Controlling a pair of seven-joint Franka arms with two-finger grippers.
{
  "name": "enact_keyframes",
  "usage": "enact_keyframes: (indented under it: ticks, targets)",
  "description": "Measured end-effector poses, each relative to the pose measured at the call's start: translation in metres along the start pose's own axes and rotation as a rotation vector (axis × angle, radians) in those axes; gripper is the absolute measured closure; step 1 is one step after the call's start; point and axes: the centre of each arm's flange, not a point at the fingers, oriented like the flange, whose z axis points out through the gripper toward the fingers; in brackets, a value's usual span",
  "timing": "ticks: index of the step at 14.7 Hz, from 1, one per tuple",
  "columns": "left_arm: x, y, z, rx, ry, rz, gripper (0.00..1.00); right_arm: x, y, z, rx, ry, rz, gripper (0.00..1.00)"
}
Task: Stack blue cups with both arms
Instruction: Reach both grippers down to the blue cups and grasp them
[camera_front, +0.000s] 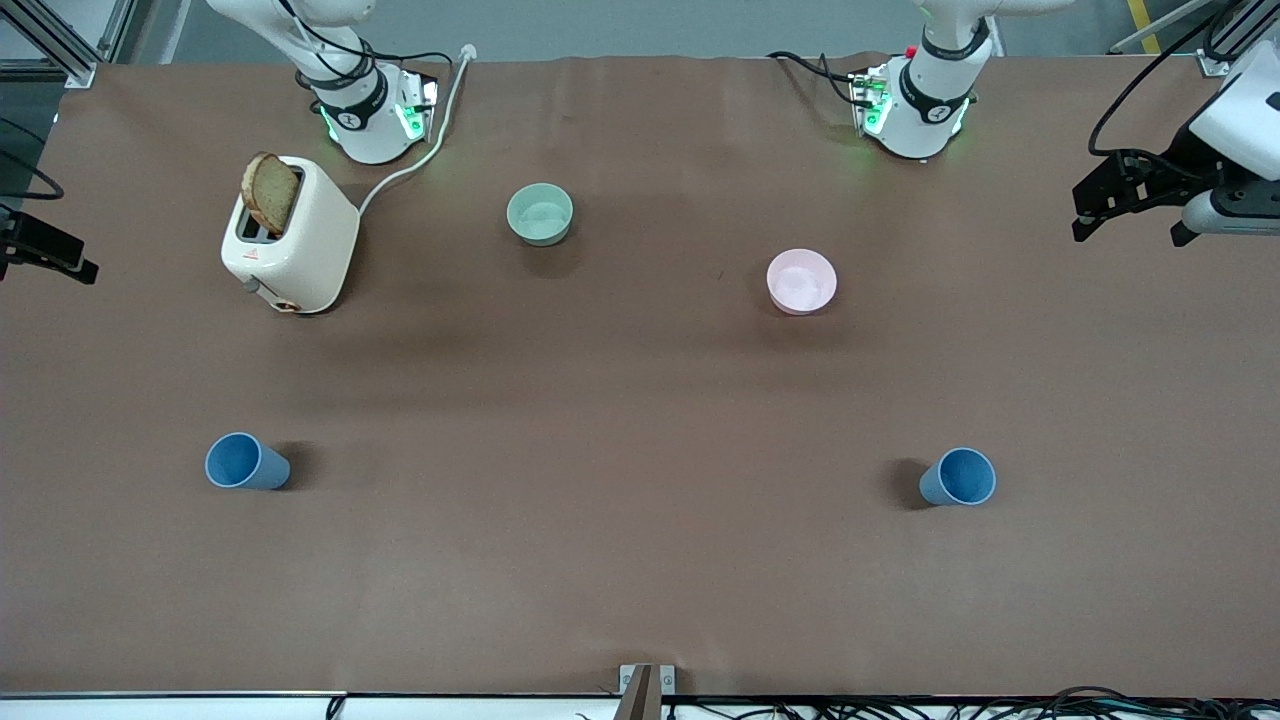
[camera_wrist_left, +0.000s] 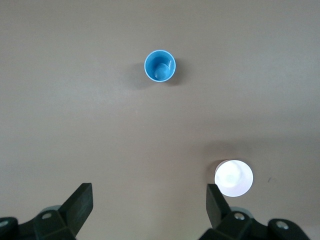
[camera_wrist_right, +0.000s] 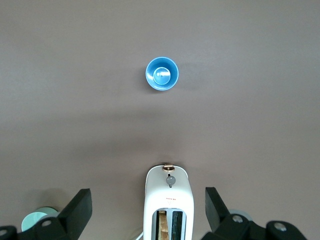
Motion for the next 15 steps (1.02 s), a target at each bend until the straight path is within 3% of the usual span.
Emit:
enact_keyframes:
  ticks: [7,10,15]
  targets:
    - [0.032,-0.009,0.035,-0.006,-0.050,-0.013,0.00,-0.001,0.003,-0.004,-0.007,0.004,-0.004,0.00]
    - [0.082,-0.026,0.100,-0.015,-0.085,-0.037,0.00,-0.001,0.005,-0.008,-0.016,0.013,0.003,0.00]
    - [0.140,-0.035,0.246,-0.027,0.002,-0.051,0.00,0.009,0.001,0.002,-0.024,0.054,0.096,0.00]
